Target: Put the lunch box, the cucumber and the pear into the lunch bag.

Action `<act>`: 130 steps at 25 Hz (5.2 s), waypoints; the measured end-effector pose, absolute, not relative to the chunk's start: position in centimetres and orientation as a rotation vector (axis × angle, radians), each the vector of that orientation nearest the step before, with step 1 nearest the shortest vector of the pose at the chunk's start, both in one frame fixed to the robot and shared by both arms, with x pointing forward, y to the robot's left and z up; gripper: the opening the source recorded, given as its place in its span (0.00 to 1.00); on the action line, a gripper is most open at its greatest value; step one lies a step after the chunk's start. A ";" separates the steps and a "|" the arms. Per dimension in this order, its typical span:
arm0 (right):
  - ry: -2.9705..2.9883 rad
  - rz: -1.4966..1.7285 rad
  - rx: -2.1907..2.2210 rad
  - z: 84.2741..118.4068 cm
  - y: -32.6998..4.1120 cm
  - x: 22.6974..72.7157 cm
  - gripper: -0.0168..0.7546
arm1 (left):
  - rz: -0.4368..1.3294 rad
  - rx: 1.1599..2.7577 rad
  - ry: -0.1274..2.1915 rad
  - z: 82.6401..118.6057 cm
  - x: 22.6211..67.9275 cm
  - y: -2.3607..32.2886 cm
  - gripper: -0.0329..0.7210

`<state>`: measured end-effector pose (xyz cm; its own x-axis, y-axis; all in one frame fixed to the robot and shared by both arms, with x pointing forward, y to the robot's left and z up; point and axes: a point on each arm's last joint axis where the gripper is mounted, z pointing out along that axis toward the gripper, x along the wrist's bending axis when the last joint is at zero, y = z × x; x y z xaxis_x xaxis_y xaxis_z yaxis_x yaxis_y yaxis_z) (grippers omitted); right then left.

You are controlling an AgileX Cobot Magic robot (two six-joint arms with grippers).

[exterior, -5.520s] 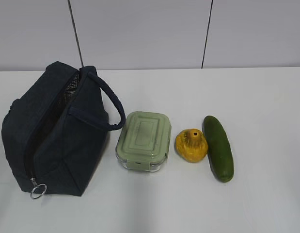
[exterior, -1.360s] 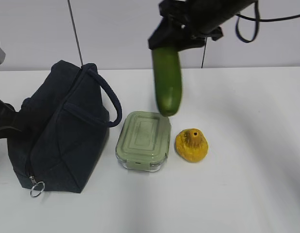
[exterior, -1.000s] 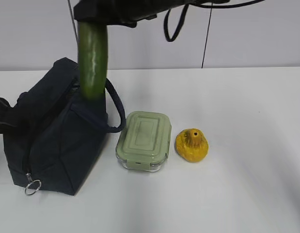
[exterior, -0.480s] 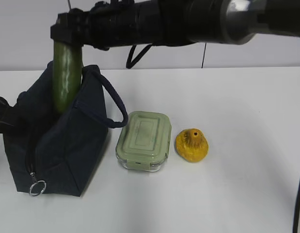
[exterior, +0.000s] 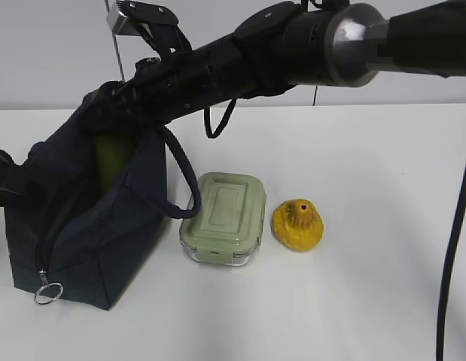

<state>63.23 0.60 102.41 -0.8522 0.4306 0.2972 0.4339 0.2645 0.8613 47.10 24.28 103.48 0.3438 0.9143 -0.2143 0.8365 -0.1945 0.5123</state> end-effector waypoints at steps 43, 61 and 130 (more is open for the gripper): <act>-2.705 -0.070 -1.571 97.2 -12.5 62.5 0.60 | 0.190 2.090 1.518 103.4 47.0 24.4 0.05; -2.779 -0.017 -1.537 97.3 -12.0 62.2 0.27 | 0.194 2.098 1.516 103.4 47.0 24.4 0.05; -2.874 -0.940 -1.227 109.9 -4.0 59.8 0.66 | 0.169 2.093 1.507 103.5 46.8 24.3 0.05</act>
